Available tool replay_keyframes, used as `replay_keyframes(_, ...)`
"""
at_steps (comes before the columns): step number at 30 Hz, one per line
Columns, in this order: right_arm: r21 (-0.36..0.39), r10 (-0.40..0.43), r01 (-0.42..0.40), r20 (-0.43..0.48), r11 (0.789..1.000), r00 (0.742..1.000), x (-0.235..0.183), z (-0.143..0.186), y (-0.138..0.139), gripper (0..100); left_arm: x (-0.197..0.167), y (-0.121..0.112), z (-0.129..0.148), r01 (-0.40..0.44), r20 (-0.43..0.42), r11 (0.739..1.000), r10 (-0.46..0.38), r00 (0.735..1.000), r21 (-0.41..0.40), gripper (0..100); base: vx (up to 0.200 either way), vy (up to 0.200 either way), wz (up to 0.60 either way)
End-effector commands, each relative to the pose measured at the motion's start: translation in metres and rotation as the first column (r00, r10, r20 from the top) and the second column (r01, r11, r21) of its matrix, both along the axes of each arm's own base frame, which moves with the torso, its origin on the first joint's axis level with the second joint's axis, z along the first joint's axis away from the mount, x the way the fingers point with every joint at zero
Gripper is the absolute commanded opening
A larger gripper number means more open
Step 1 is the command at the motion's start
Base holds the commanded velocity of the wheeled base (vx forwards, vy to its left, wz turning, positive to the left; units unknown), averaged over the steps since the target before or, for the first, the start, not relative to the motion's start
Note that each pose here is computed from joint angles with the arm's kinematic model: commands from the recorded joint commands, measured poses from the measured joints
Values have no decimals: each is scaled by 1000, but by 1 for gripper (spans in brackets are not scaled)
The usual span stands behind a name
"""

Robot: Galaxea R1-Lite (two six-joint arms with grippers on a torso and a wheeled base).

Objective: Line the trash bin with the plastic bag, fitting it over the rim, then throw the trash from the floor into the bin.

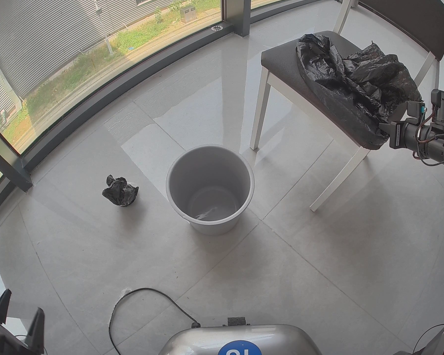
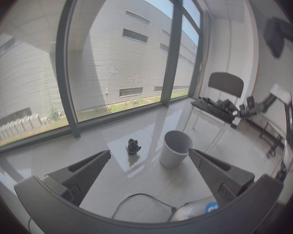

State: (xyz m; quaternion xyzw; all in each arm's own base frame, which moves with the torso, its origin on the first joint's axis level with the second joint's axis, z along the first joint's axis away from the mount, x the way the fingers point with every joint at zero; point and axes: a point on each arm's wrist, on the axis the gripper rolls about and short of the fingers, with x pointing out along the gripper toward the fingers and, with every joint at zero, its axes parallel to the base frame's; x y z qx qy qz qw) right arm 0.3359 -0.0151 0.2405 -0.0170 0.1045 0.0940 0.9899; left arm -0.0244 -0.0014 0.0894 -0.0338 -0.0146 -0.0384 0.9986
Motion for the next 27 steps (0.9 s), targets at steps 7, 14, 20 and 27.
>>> replay_keyframes(7,-6,101,-101,32,995,994,-24,24,33,0,39,0,100,27,-83,999,-29,996,-31,100,0,0,0)
replay_keyframes(14,-10,187,-187,5,982,982,-68,57,54,0,79,-9,151,134,-126,990,-127,984,48,100,0,0,0)
replay_keyframes(20,-22,270,-270,11,963,963,-95,73,71,0,114,-23,185,202,-128,978,-194,973,52,100,0,0,0)
replay_keyframes(27,-28,447,-448,-19,894,894,-159,93,95,0,152,-52,220,313,-117,948,-305,945,54,100,0,0,0)
